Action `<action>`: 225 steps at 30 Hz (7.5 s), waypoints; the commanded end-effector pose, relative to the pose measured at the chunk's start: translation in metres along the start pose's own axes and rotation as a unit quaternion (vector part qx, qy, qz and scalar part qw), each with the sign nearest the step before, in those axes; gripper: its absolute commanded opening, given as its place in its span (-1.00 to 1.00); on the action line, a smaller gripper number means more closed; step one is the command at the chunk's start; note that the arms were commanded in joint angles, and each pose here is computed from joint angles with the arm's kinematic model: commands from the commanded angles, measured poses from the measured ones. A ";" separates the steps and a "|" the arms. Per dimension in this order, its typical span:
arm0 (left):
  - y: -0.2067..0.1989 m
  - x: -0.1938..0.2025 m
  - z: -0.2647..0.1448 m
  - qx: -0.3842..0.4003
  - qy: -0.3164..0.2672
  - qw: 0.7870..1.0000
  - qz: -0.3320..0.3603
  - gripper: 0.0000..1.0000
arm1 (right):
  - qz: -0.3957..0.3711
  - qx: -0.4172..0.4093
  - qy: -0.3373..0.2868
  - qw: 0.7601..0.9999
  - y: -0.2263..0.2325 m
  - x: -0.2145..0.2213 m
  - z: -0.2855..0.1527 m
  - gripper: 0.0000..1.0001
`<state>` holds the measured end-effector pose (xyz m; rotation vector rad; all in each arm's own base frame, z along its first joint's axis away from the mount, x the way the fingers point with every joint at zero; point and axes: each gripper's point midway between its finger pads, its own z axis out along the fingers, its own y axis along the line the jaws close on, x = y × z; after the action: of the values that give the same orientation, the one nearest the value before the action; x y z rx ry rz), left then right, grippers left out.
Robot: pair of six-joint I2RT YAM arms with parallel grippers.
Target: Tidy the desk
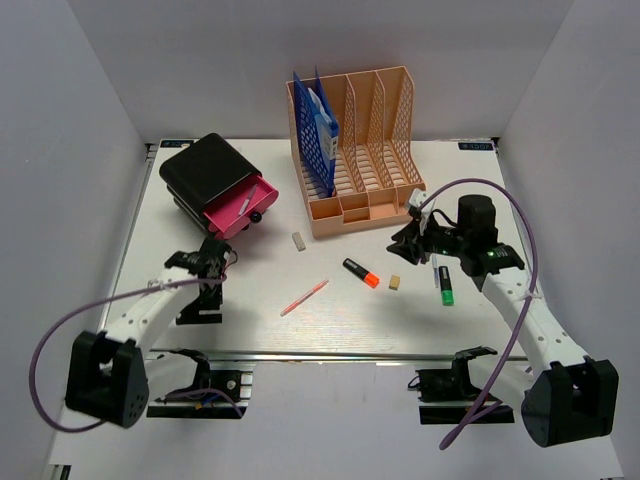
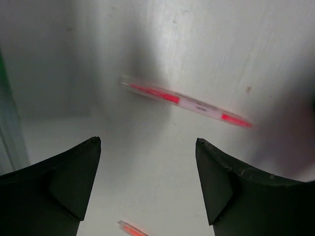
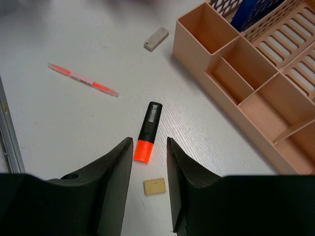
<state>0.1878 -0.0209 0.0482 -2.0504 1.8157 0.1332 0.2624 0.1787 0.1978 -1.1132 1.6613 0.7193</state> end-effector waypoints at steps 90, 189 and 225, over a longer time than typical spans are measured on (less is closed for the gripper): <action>-0.086 -0.058 -0.086 0.176 0.014 0.976 0.125 -1.00 | -0.015 0.022 -0.055 0.998 -0.009 -0.011 -0.031 -0.21; -0.020 0.031 -0.247 0.544 0.038 0.590 0.596 0.94 | -0.277 -0.244 0.134 0.920 0.042 0.040 0.098 0.63; 0.040 -0.028 -0.192 0.542 0.043 0.664 0.513 0.96 | -0.312 -0.374 0.264 0.832 0.141 0.116 0.220 -0.08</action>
<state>0.1066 -0.0662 0.2303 -0.1148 2.0291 -0.6396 0.1999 0.3908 0.0190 -2.4701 1.1991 0.7606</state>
